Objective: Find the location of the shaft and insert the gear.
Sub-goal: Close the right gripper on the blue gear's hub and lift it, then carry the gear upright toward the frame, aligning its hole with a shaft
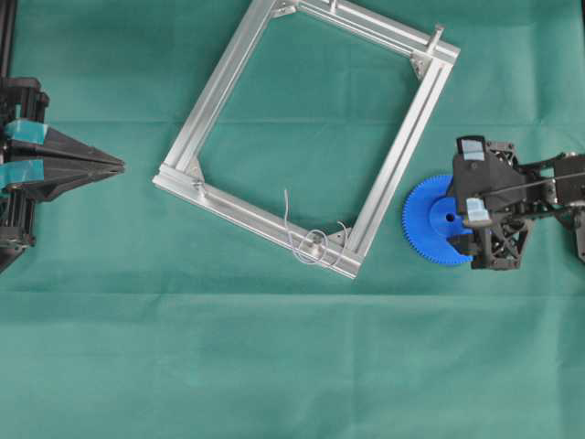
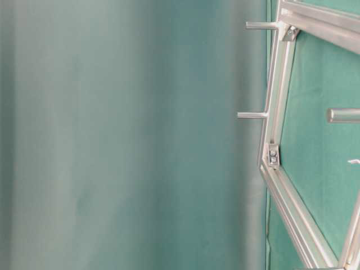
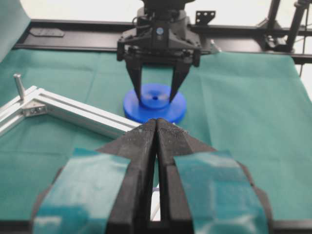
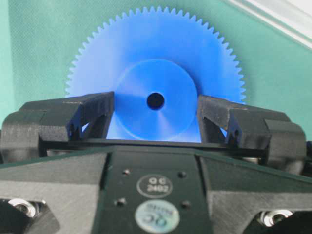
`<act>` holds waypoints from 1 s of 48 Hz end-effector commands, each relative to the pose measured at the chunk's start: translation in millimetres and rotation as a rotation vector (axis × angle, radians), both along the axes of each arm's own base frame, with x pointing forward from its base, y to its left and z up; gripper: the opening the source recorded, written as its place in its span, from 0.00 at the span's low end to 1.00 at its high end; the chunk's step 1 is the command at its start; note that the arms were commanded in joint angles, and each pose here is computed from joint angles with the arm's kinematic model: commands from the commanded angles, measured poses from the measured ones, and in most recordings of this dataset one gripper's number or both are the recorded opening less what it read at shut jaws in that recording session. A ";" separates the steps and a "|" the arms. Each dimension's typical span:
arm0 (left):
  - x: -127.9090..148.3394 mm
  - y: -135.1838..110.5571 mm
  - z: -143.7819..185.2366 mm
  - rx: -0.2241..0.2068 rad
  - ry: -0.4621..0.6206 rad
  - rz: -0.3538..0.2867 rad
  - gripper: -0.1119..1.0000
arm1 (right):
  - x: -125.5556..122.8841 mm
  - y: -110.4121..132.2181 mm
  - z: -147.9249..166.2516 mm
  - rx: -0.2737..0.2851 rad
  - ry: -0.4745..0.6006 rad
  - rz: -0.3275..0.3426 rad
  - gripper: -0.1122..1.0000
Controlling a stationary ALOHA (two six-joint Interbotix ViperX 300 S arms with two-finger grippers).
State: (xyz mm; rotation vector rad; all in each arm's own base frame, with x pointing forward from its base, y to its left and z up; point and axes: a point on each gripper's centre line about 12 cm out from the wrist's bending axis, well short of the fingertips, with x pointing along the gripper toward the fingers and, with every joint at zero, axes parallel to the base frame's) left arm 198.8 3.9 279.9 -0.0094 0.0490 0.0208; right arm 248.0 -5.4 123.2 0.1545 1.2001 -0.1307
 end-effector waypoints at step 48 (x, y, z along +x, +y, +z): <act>2.7 0.8 8.9 -0.009 -0.020 0.004 0.11 | 44.0 11.4 114.8 0.018 -0.221 0.022 0.72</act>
